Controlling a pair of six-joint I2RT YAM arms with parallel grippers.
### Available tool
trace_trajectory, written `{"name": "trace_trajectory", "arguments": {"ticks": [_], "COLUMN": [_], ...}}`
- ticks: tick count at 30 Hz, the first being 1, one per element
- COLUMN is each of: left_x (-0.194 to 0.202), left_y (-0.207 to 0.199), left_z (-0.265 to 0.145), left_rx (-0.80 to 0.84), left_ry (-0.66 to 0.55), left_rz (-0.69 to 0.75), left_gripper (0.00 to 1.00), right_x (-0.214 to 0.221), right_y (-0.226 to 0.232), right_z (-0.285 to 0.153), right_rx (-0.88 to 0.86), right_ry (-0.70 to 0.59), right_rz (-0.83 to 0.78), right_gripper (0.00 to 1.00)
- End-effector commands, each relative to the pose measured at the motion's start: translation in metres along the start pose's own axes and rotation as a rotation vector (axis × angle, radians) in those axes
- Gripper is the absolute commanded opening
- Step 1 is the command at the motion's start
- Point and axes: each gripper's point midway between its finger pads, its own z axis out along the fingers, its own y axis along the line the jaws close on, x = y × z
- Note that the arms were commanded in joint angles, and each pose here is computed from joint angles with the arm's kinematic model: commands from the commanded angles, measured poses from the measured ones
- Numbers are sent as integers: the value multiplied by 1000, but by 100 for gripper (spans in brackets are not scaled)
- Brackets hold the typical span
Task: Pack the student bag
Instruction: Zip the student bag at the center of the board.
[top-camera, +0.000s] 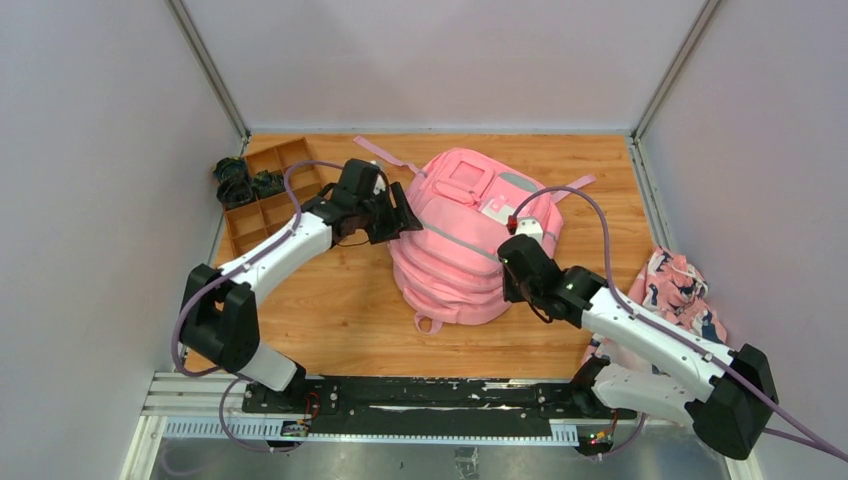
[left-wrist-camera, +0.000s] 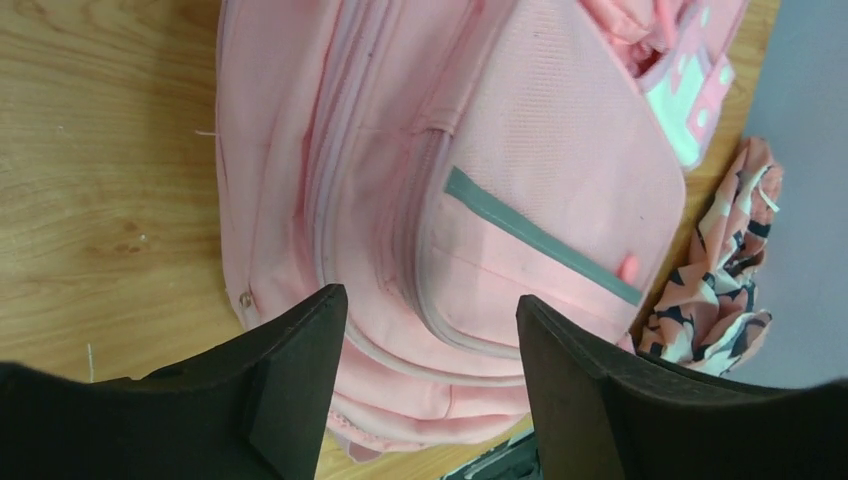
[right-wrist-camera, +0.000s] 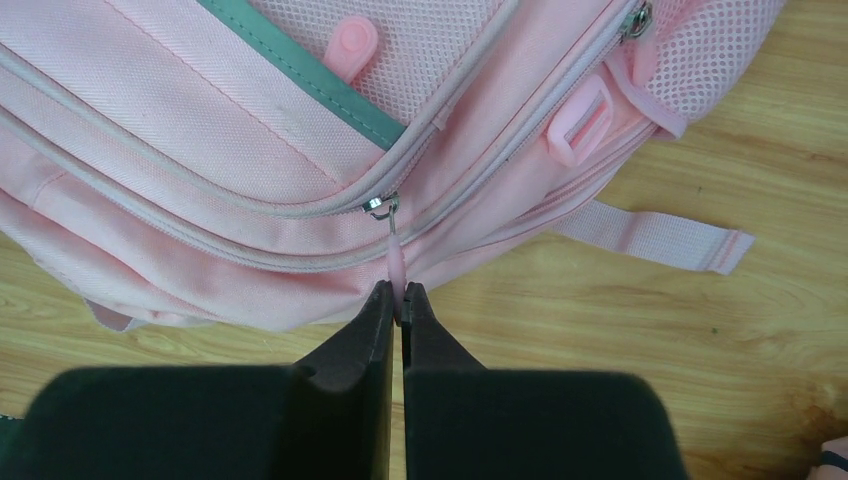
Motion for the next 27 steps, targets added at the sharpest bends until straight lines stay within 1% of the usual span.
{"name": "trace_trajectory", "arguments": {"ticks": [1,3,4,7,9,11,14,17,20,21,23,25,27], "left_x": [-7,12,23,53,66,73,82,85,83,83,86,93,97], "left_y": [-39,-60,-65,-71,-69,-72,-87,-92,-87,-87,-93,-95,-94], "left_z": [-39,-45,-44,-32,-22,-16,-14,-7,2,5,10,14,18], "left_rx": [87,126,134,165,166,167,185,171,150,154,177,178,172], "left_ry": [-98,-99,-82,-30,-30,-53,-82,-97,-116,-121,-100,-66,-60], "left_rz": [125,157,149,75,8,-30,-26,-60,-108,-117,-109,-102,-105], "left_gripper": [68,68,68,69,70,71,70,70,68,65,62,62,62], "right_x": [1,0,-1,-6,-9,-10,-12,-10,-9,-9,-9,-9,-7], "right_y": [-17,-17,-16,-14,-15,-15,-16,-18,-18,-18,-17,-17,-17], "right_z": [-6,-5,-3,-2,-2,-3,-5,-6,-6,-7,-8,-10,-10], "right_rx": [86,88,87,94,103,100,100,104,101,98,90,85,82], "right_ry": [26,23,20,15,15,10,-1,1,4,2,0,-3,0], "right_rz": [-62,-61,-61,-71,-70,-69,-69,-75,-77,-73,-68,-67,-72], "right_gripper": [0,0,0,0,0,0,0,0,0,0,0,0,0]}}
